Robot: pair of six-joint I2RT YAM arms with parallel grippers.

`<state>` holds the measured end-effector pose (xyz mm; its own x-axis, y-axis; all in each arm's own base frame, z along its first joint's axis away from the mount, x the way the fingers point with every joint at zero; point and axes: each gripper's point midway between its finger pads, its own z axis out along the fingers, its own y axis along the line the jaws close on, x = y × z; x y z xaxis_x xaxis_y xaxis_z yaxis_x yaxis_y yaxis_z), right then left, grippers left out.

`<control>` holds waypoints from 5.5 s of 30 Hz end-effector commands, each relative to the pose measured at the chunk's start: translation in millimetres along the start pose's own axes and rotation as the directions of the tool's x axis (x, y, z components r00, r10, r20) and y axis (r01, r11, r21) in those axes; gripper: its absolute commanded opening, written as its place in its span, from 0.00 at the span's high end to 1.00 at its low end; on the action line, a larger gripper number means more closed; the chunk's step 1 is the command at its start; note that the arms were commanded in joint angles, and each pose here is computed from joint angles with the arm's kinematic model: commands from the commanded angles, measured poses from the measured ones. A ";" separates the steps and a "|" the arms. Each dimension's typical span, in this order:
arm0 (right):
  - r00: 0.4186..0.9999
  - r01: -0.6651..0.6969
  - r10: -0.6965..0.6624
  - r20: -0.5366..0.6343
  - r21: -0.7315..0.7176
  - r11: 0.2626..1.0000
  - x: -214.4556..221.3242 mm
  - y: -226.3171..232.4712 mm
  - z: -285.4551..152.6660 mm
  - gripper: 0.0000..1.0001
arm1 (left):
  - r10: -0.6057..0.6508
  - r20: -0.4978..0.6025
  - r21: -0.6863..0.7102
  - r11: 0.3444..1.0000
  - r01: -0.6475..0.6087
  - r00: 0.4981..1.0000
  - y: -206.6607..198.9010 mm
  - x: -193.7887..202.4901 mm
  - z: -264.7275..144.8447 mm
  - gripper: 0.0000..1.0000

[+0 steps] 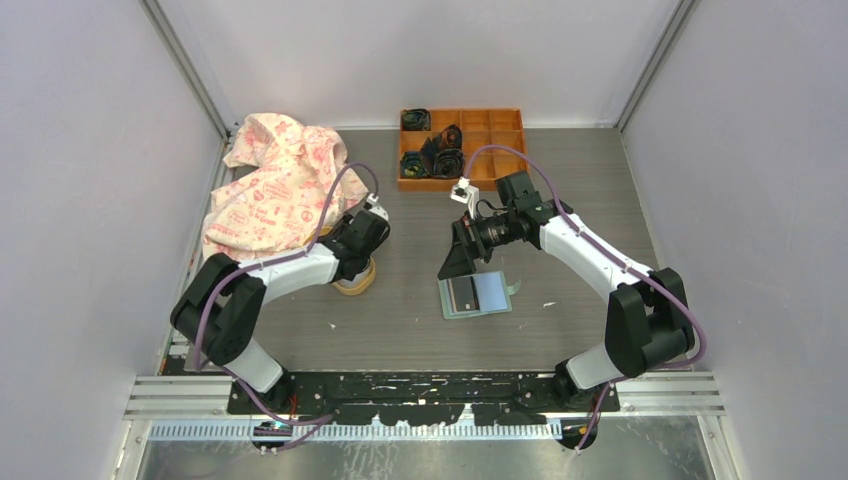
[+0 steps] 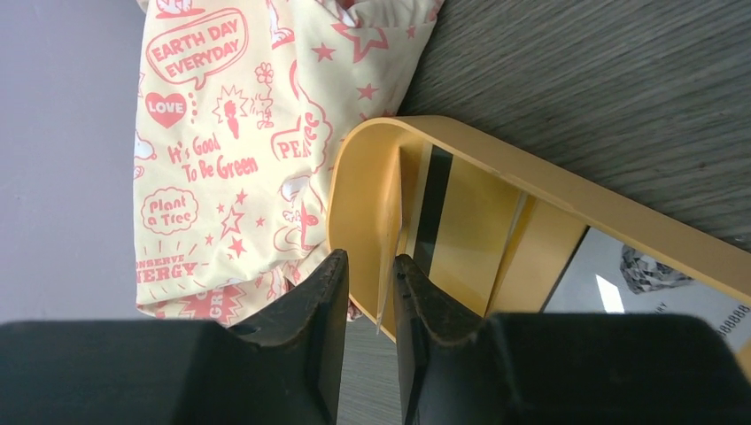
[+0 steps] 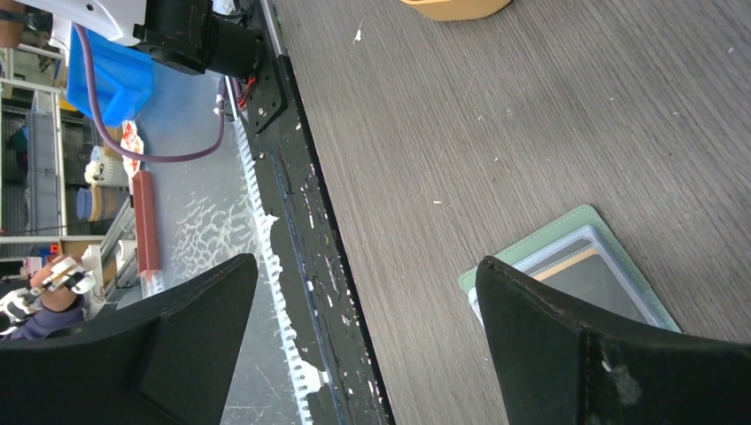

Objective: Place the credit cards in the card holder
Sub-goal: Pick up the credit card from the storage box.

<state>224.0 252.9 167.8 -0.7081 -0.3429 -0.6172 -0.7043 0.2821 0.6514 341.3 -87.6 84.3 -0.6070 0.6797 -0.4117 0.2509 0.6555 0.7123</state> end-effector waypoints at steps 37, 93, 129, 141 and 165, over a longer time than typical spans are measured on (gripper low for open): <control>0.811 0.585 -0.583 0.046 -0.034 0.811 14.1 45.9 -37.6 0.01 | -0.689 0.111 0.991 0.135 -0.024 0.716 -68.4 -100.2 -238.1 1.00; 0.920 0.384 -0.388 -0.059 -0.065 0.921 32.9 -6.5 -64.3 0.81 | -0.604 0.175 0.916 -0.190 -0.354 0.778 -170.9 -189.7 -243.8 1.00; 0.917 0.394 -0.399 -0.024 -0.100 0.913 47.1 -16.2 -80.5 0.99 | -0.607 0.206 0.978 0.104 -0.180 0.768 -192.2 -202.4 -227.8 0.87; 0.923 0.383 -0.384 -0.005 -0.082 0.920 47.1 -21.6 -84.8 0.99 | -0.671 0.190 0.979 0.182 -0.088 0.716 -177.8 -206.7 -213.8 0.31; 0.976 0.121 -0.128 0.178 0.052 0.991 42.6 -66.2 -106.8 0.99 | -0.812 0.035 0.999 0.049 0.008 0.583 -151.3 -209.4 -205.1 0.01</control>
<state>235.2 115.9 136.5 -0.5747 -0.3094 -0.7577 -0.8162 0.2849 0.5027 273.5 -380.1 144.1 -0.5574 -0.0129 -0.8302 0.7225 0.4851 -0.4926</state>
